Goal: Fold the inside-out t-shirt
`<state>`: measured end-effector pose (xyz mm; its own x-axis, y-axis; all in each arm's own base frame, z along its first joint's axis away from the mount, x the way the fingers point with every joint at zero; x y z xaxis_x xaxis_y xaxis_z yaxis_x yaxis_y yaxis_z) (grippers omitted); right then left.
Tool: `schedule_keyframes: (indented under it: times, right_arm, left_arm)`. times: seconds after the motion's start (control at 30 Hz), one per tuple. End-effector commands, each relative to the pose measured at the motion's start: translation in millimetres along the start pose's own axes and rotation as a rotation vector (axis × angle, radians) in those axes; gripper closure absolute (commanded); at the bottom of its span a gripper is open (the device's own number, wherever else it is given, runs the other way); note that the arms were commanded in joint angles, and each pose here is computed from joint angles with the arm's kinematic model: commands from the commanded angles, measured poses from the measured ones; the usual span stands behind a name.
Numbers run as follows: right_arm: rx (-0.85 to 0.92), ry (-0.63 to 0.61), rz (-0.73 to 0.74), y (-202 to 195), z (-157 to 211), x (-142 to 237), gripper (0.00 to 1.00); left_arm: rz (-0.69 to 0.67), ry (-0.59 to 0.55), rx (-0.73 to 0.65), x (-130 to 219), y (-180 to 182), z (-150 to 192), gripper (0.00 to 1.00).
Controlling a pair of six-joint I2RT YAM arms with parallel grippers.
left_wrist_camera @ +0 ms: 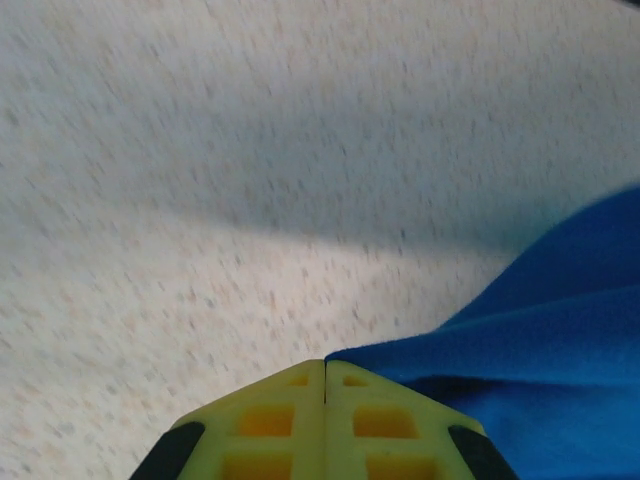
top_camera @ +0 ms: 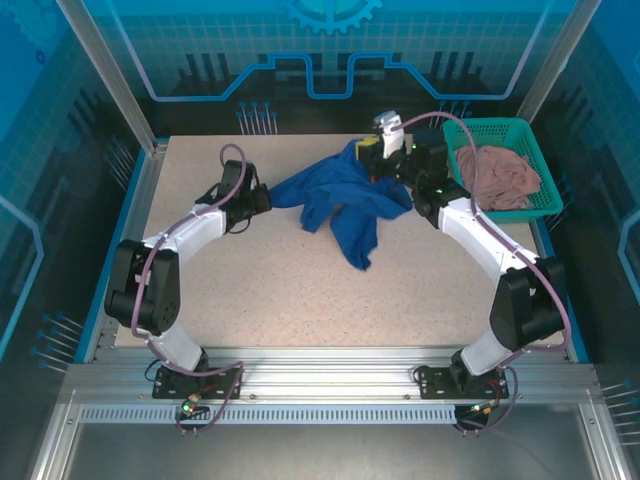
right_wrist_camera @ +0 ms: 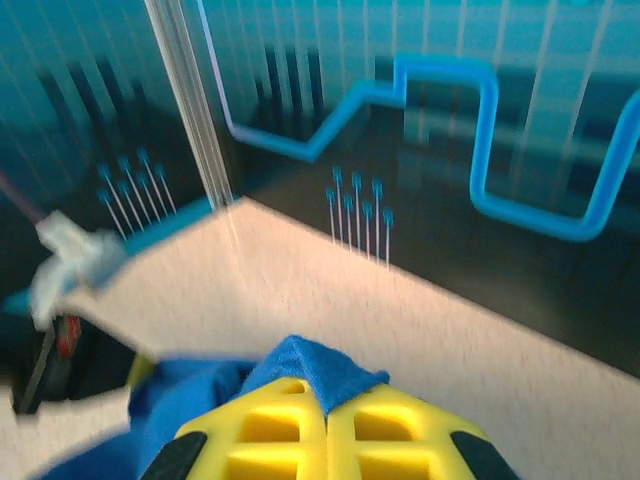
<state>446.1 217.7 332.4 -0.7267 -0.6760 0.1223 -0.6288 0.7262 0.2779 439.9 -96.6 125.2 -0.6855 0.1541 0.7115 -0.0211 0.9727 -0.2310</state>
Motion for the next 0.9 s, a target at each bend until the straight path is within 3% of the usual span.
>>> schedule_keyframes:
  times: [0.0,0.1,0.13,0.2,0.27,0.33,0.47,0.6,0.77,0.87]
  right_arm:
    - [-0.054,-0.145,-0.206,33,-50,5,1.00]
    - [-0.038,-0.119,-0.191,33,-54,0,1.00]
    - [-0.029,-0.105,-0.168,32,-53,-2,1.00]
    - [-0.003,-0.069,-0.128,32,-47,-5,1.00]
    - [0.013,-0.033,-0.113,34,-39,-7,1.00]
    - [0.017,-0.007,-0.114,38,-34,-10,1.00]
    - [-0.029,0.029,-0.114,46,-28,-17,1.00]
    - [-0.082,0.054,-0.078,56,-30,-19,1.00]
    - [-0.278,0.019,0.008,39,-65,-6,1.00]
    - [-0.412,-0.044,-0.017,32,-93,-1,1.00]
  left_arm:
    - [0.141,0.035,0.010,-3,-27,29,1.00]
    - [0.007,0.065,-0.023,-3,-6,42,1.00]
    - [-0.043,0.038,-0.019,4,3,38,0.94]
    - [-0.024,-0.087,-0.004,31,1,18,0.62]
    - [0.150,-0.223,-0.001,62,-27,-1,0.39]
    - [0.382,-0.323,-0.022,92,-66,-16,0.26]
    - [0.643,-0.330,-0.155,124,-147,-26,0.18]
    - [0.729,-0.345,-0.296,129,-206,-21,0.22]
    - [0.769,-0.299,-0.326,104,-224,6,0.65]
    - [0.824,-0.311,-0.505,105,-238,52,0.80]
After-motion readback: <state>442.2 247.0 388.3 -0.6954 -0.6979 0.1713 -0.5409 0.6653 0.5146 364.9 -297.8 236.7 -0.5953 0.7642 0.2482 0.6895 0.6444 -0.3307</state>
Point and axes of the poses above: each hand's point on the last joint's axis, 136 mm out from that joint toward the fingers, its own x axis back along the fingers, its own y axis along the line the jaws close on, z = x × y, the point moved 1 cm from there along x, back along the fingers, and after that the axes turned 10 degrees about -x, right-handed, at the moved point
